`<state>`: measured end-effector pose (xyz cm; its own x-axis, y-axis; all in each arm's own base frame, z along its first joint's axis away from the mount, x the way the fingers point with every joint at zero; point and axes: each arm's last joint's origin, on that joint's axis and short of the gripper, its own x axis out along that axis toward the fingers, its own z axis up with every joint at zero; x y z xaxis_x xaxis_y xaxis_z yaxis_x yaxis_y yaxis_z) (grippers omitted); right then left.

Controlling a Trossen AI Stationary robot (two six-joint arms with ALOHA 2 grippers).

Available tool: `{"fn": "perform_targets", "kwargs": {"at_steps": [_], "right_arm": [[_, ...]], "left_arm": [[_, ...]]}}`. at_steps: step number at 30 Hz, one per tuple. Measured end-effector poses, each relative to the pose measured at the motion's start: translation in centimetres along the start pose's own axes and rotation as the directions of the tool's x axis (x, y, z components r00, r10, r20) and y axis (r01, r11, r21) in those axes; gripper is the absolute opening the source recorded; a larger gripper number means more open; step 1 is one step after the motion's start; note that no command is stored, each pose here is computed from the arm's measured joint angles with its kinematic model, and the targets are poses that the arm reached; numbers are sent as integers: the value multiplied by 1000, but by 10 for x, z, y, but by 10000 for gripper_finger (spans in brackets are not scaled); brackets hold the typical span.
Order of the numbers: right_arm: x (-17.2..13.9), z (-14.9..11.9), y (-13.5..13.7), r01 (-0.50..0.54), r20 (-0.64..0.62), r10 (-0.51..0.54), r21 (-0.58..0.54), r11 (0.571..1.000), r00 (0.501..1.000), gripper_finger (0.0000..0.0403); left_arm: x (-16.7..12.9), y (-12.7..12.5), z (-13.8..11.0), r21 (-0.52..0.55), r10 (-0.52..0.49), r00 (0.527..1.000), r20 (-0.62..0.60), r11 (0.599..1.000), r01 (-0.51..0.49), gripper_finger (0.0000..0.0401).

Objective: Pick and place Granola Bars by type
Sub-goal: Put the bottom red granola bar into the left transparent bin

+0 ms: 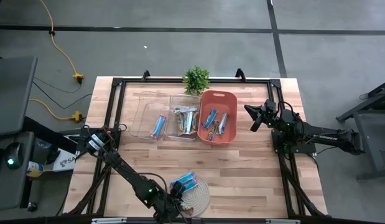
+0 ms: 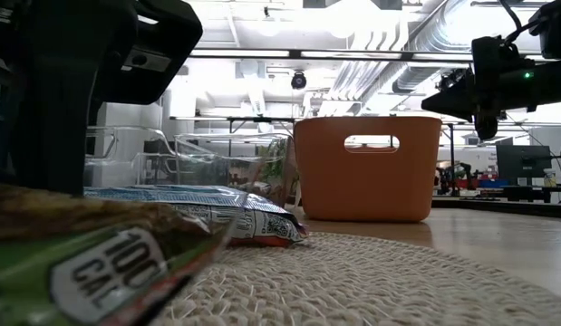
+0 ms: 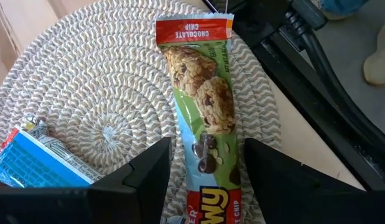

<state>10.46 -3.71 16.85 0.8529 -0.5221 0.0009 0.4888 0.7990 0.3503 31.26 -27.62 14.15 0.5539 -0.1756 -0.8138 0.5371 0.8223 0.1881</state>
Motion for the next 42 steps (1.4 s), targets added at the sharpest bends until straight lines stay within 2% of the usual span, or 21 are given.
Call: {"fn": "perform_targets", "kwargs": {"at_steps": [20,33,37,42], "right_arm": [[0,0,0,0,1,0,0,1000,1000,0],[0,0,0,0,1,0,0,1000,1000,0],[0,0,0,1,0,-1,0,1000,1000,0],[0,0,0,0,0,0,0,1000,1000,0]], "left_arm": [[-3,2,9,-1,21,1000,0,1000,-21,193],[-5,1,8,4,-25,999,-27,1000,25,80],[-7,1,11,5,-25,999,-27,1000,25,59],[-16,4,26,9,-4,1000,-12,1000,4,51]]}}
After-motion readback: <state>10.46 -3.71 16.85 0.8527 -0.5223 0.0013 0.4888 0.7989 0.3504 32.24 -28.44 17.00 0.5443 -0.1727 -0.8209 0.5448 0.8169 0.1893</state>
